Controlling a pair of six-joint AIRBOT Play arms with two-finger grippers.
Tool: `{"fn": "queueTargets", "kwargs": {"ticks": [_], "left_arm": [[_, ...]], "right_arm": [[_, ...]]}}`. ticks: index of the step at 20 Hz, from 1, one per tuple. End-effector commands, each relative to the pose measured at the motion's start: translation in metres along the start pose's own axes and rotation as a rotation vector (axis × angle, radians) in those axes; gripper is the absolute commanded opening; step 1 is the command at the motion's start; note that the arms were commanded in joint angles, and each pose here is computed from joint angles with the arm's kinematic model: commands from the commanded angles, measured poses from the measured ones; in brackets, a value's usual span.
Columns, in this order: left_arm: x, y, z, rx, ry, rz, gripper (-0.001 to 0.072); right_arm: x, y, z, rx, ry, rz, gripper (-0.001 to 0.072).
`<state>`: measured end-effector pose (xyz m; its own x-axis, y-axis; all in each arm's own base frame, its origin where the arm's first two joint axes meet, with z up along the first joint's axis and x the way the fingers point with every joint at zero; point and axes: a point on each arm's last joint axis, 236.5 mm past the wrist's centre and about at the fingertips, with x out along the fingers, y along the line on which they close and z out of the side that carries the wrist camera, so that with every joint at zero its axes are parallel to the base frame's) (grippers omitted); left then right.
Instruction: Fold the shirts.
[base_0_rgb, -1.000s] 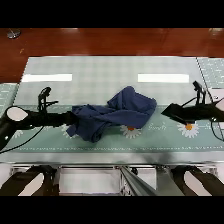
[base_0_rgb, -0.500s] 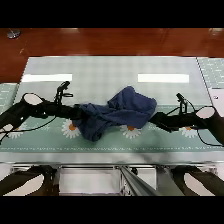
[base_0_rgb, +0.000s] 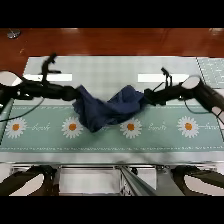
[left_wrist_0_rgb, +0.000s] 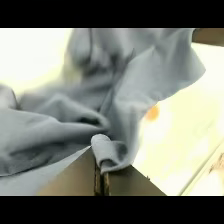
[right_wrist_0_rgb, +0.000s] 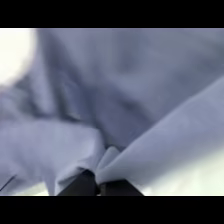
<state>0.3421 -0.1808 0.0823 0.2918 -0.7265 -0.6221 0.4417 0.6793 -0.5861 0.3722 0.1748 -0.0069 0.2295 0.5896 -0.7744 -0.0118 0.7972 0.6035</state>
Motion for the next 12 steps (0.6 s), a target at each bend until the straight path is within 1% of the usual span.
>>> {"fn": "queueTargets", "kwargs": {"ticks": [1,3,5,6,8,12], "left_arm": [[-0.089,-0.044,0.079,0.121,-0.255,0.058,0.0018],[-0.155,-0.092,0.116,0.256,-0.425,0.100,0.0017],[-0.221,-0.150,0.135,0.381,-0.586,0.134,0.0017],[-0.255,-0.181,0.139,0.457,-0.671,0.160,0.0017],[-0.314,-0.235,0.135,0.582,-0.830,0.221,0.0017],[-0.376,-0.312,0.091,0.744,-1.011,0.324,0.0017]], "right_arm": [[-0.096,0.060,0.063,-0.262,-0.163,-0.086,0.0024],[-0.188,0.122,0.091,-0.417,-0.376,-0.093,0.0024],[-0.283,0.180,0.089,-0.552,-0.591,-0.088,0.0023],[-0.330,0.207,0.075,-0.615,-0.693,-0.081,0.0024],[-0.401,0.240,0.034,-0.711,-0.844,-0.078,0.0024],[-0.465,0.257,-0.063,-0.823,-0.961,-0.076,0.0024]]}}
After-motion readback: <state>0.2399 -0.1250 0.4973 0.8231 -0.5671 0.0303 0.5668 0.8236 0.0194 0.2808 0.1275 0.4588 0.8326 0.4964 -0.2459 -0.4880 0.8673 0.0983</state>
